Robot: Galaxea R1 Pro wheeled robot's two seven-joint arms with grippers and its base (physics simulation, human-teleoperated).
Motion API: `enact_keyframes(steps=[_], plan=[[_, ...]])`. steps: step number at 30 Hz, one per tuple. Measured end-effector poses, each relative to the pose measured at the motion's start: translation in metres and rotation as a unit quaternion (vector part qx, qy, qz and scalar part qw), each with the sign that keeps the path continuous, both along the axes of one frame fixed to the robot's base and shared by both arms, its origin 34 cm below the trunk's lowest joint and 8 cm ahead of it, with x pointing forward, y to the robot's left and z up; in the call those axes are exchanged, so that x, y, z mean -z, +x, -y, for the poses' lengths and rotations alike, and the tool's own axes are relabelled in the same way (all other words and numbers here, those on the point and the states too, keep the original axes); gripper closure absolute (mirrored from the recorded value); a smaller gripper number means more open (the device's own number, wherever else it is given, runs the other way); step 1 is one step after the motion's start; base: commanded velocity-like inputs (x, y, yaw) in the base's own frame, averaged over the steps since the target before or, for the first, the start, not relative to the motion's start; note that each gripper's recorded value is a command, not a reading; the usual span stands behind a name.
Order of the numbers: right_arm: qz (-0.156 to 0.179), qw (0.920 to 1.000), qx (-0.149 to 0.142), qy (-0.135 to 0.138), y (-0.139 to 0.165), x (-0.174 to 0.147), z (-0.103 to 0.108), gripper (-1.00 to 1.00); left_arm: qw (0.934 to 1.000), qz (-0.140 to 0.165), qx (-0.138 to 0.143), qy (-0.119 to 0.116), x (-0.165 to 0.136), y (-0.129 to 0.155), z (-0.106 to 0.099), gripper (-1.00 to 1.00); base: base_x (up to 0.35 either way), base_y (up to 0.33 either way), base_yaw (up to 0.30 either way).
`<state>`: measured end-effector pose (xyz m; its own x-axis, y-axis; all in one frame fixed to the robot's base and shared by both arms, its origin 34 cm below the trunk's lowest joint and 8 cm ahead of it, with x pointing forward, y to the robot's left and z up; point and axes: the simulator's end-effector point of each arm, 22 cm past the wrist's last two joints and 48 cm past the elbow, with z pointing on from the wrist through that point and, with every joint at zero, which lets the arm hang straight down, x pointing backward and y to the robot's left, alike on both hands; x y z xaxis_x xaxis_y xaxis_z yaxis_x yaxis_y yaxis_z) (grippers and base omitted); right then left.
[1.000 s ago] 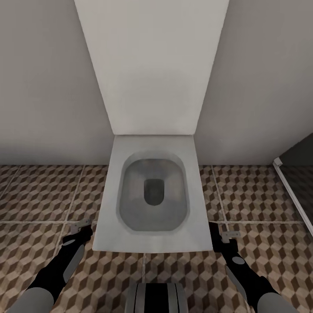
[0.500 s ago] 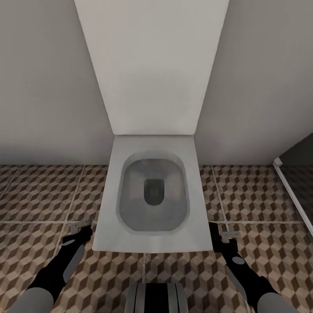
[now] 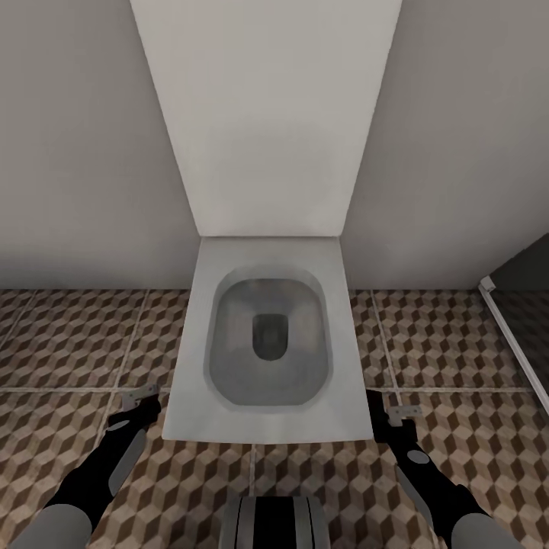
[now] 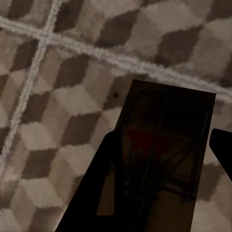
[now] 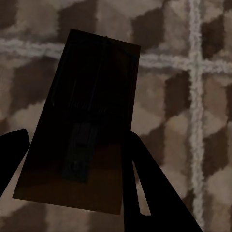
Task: Take the four mousetraps from the cabinet in the bathroom and place them on the bathroom floor. Make sure all four end up on the same floor surface, and ensure that at least two of them are either under or directly next to the same bathroom sink.
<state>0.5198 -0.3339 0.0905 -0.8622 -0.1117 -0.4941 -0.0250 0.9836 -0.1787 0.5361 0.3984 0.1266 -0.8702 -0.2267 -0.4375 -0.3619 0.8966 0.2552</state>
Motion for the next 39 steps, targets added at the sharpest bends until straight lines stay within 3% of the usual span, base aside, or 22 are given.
enact_keyframes(steps=[9,28,34,39], plan=[[-0.001,1.0,0.0,0.0,-0.001,0.0,0.0,1.0,1.0,0.001,-0.001,0.008,-0.002,0.001,-0.009,1.0,0.0,0.0,0.0],[0.0,1.0,0.002,-0.004,-0.001,0.0,0.003,1.0,1.0,0.003,0.001,0.0,0.0,0.001,0.001,1.0,0.0,0.0,0.0],[0.002,1.0,0.001,-0.003,-0.001,0.0,0.002,1.0,0.9996,0.027,-0.002,0.005,-0.002,0.007,-0.001,1.0,0.0,0.0,0.0],[0.026,0.9997,-0.001,0.0,0.005,-0.004,0.002,1.0,0.9992,0.039,0.005,-0.004,0.001,0.007,0.001,1.0,0.0,0.0,0.0]])
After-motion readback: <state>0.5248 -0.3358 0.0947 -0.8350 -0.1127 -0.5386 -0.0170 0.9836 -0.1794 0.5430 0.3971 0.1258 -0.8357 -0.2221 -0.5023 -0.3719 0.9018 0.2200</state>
